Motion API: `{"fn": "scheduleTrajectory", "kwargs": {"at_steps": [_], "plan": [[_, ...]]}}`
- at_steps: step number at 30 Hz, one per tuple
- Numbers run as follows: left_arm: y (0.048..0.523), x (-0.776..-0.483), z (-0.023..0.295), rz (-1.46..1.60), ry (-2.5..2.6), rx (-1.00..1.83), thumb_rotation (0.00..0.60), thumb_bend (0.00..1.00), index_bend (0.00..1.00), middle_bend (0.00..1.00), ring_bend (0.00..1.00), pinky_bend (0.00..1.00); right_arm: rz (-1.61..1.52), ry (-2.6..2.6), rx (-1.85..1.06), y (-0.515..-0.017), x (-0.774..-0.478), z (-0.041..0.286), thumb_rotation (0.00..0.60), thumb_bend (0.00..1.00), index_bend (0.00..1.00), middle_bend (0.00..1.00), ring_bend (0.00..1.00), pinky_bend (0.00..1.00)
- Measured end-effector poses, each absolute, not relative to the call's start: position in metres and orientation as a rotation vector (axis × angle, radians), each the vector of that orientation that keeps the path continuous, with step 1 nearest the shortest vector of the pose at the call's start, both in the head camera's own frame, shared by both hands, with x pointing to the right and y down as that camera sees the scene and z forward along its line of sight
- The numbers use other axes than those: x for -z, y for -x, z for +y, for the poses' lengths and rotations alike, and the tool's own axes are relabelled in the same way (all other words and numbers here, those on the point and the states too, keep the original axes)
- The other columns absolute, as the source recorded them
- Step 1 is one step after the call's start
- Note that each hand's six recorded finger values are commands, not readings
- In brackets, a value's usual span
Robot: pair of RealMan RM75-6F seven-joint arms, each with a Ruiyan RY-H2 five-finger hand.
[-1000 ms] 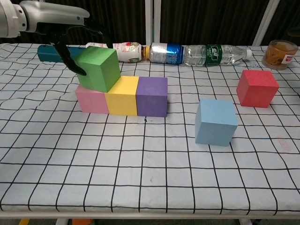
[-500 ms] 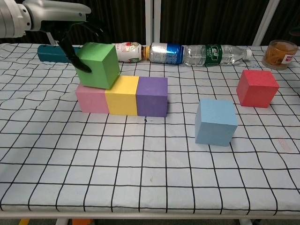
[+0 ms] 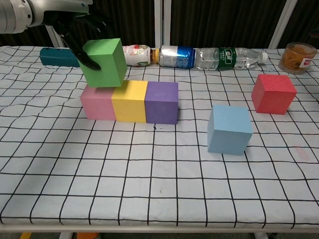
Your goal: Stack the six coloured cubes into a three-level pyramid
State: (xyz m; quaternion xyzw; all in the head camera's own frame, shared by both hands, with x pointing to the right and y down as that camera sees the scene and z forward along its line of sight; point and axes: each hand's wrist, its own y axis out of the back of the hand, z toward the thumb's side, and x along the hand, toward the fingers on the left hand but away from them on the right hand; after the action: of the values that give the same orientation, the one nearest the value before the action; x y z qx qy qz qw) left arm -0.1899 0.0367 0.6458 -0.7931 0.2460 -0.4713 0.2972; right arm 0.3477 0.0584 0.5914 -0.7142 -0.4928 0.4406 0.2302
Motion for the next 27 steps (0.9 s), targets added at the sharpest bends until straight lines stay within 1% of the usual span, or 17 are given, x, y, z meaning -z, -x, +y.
{"fn": "scheduleTrajectory", "kwargs": {"at_steps": [11,27], "plan": [[0.173,-0.645,0.046,0.62,2.082,1.319,0.6,0.12,0.44,0.4,0.25,0.07,-1.349,1.978,-1.216,-0.347,-0.595,0.06,0.6,0.11,0.03,0.2,0.01,0.0],[0.173,-0.653,0.046,0.605,2.033,1.344,0.6,0.12,0.44,0.4,0.25,0.07,-1.352,1.981,-1.222,-0.348,-0.597,0.06,0.6,0.11,0.03,0.2,0.01,0.0]]}}
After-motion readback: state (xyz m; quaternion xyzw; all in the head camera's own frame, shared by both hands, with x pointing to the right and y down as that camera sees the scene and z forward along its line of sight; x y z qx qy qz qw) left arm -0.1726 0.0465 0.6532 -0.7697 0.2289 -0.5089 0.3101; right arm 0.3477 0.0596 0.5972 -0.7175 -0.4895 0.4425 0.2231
